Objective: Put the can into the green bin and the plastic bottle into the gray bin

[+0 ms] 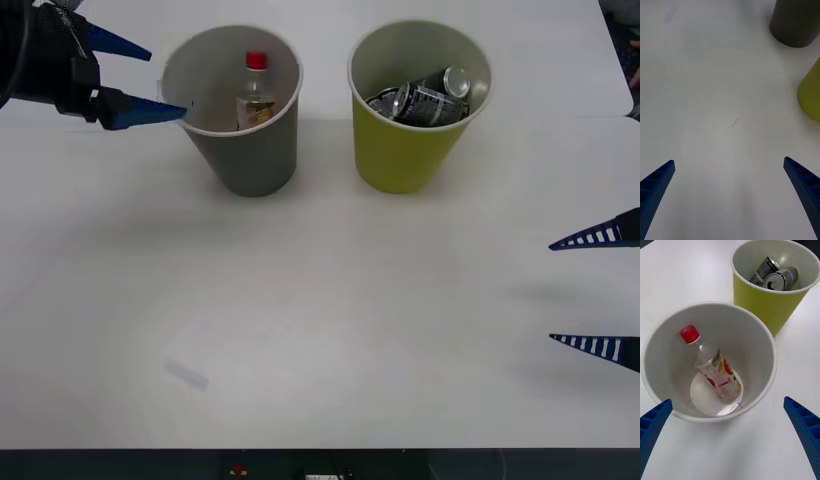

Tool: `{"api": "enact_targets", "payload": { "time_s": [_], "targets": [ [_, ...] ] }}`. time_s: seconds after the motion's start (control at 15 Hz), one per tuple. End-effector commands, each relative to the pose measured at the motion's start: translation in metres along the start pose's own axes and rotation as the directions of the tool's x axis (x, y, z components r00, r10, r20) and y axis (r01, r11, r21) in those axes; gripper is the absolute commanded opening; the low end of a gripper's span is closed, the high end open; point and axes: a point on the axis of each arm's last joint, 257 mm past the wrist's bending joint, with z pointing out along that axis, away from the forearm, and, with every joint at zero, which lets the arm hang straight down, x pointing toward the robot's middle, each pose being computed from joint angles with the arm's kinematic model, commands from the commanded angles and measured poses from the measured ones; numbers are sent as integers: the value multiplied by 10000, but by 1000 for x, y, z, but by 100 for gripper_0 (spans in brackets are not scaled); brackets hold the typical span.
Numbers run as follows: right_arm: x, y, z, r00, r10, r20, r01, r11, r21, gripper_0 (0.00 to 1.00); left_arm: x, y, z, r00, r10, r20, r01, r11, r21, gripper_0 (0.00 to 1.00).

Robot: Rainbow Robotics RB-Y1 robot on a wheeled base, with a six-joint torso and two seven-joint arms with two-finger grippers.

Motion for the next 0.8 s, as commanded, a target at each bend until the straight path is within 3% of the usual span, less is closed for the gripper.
{"api": "enact_targets", "payload": {
  "time_s": [0.07, 0.47, 0.67, 0.8],
  "targets": [
    [0, 0, 0, 10000, 0, 0, 0, 10000, 0, 100, 19, -15, -15, 9978, 649, 147, -652, 9977, 196, 100],
    [0, 0, 0, 10000, 0, 0, 0, 10000, 0, 100, 58, -54, -43, 9802, 1958, 288, -1972, 9785, 598, 100],
    [0, 0, 0, 10000, 0, 0, 0, 10000, 0, 100, 80, -75, -54, 9623, 2706, 258, -2718, 9584, 865, 100],
    [0, 0, 0, 10000, 0, 0, 0, 10000, 0, 100, 92, -86, -61, 9441, 3291, 178, -3292, 9386, 1033, 100]
  ]
}}
